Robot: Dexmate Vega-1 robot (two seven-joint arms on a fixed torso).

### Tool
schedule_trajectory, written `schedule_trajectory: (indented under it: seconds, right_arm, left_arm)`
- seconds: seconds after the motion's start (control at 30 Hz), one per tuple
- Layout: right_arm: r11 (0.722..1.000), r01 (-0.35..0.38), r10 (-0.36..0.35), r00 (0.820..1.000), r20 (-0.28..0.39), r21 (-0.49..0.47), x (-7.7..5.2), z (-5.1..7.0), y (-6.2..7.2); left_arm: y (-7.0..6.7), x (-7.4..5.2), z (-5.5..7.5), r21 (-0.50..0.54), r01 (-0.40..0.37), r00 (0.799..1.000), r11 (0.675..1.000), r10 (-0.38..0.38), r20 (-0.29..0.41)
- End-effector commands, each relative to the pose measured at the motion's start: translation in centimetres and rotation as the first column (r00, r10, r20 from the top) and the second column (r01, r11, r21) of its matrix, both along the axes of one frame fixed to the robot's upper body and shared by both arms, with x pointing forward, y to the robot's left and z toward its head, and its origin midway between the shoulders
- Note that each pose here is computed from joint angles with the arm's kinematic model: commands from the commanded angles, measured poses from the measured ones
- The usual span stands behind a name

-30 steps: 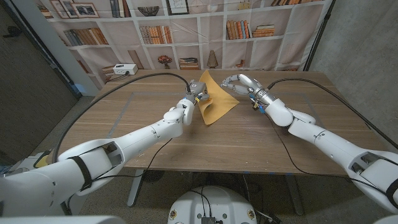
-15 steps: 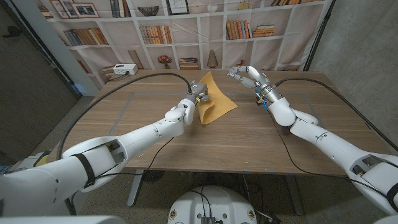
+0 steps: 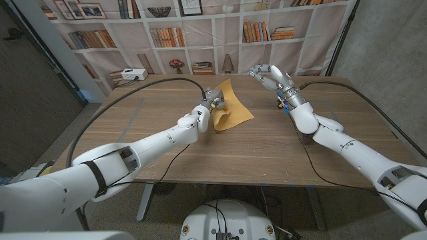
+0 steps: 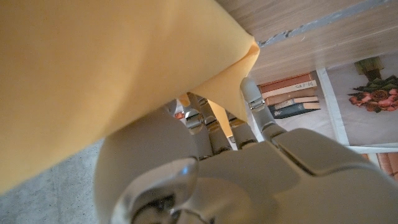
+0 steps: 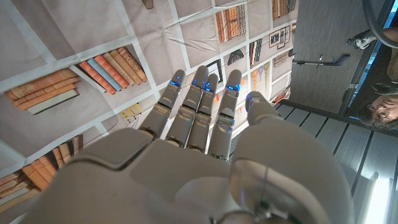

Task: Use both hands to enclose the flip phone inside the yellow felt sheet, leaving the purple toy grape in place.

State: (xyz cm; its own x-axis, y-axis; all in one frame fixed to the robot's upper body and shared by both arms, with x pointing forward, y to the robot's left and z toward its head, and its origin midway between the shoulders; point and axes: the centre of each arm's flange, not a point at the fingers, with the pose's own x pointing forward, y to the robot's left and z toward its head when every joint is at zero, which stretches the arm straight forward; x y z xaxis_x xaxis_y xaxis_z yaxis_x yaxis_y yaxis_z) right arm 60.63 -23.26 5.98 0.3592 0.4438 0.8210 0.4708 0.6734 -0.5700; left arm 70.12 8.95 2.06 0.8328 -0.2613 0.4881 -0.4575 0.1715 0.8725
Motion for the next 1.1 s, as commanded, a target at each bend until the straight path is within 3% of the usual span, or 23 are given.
schedule_trajectory:
  seconds: [0.03,0.27,0.5,0.7,1.1]
  right_arm:
    - [1.000,0.002,-0.002,1.000,0.028,-0.005,-0.2,1.1,0.1]
    - [1.000,-0.002,0.002,1.000,0.018,-0.002,-0.2,1.1,0.1]
    - [1.000,-0.001,0.001,1.000,0.017,0.001,-0.5,0.9,-0.1]
    - [1.000,0.000,0.000,1.000,0.012,0.007,-0.7,0.7,-0.3]
    - [1.000,-0.006,0.006,1.000,0.014,0.019,-1.0,0.5,-0.5]
  left_arm:
    - [0.6,1.2,-0.2,-0.165,0.106,0.979,0.981,-0.132,-0.157]
    - [1.2,1.9,0.2,-0.263,0.201,0.907,0.944,-0.281,-0.313]
    - [1.4,1.8,0.4,-0.286,0.238,0.873,0.928,-0.334,-0.356]
    - [1.5,1.5,0.4,-0.290,0.250,0.865,0.924,-0.348,-0.362]
    - [1.4,-0.4,1.4,-0.278,0.275,0.883,0.920,-0.356,-0.306]
